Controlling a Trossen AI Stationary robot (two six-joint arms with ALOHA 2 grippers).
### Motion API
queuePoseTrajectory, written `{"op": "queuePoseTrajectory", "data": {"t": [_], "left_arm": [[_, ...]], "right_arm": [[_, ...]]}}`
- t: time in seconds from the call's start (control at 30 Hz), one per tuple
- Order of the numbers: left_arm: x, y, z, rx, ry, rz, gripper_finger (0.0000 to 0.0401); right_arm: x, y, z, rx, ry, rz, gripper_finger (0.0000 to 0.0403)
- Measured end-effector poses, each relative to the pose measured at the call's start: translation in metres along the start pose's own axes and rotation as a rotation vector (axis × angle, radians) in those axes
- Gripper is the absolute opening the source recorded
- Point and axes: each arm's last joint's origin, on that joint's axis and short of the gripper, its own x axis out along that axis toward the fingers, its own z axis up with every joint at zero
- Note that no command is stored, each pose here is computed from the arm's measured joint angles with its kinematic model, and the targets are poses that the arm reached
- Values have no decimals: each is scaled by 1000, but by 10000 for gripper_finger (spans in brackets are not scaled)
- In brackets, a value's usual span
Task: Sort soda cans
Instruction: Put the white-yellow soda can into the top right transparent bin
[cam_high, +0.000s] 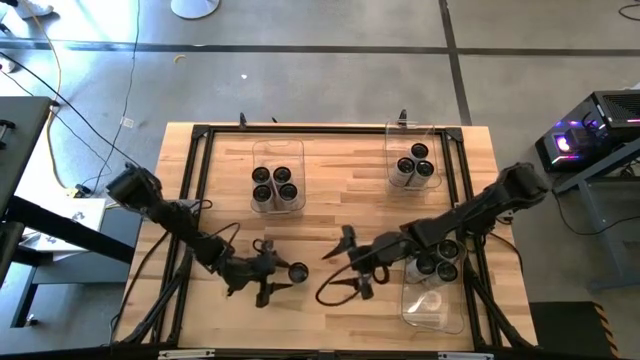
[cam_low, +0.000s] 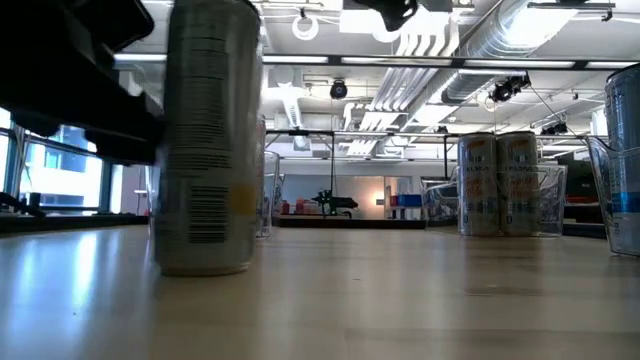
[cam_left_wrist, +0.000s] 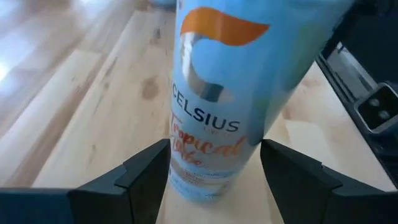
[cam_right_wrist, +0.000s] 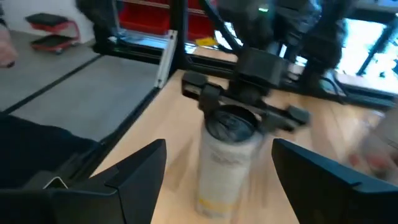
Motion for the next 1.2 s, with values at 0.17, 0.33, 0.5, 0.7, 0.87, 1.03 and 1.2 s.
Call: {"op": "queuePoseTrajectory", "data": {"t": [0.17,0.33,0.5,0.7,0.87,1.03,1.2], "left_arm": [[18,13,-1,-11,-47,60,241],[32,30,0,-46,-72,122,241],[40,42,3,-69,-106,140,241],[41,44,6,-30,-118,127,241],[35,33,10,32,-142,81,241],[22,17,18,53,-177,15,241],[13,9,19,127,-196,60,241]], "right_arm": [[19,-3,-15,-17,-6,-49,288],[28,-10,-28,6,37,-208,288],[31,-20,-30,106,34,-256,288],[31,-28,-31,166,36,-285,288],[31,-28,-32,170,52,-288,288],[30,-26,-31,170,52,-284,288],[28,-26,-28,168,40,-272,288]]}}
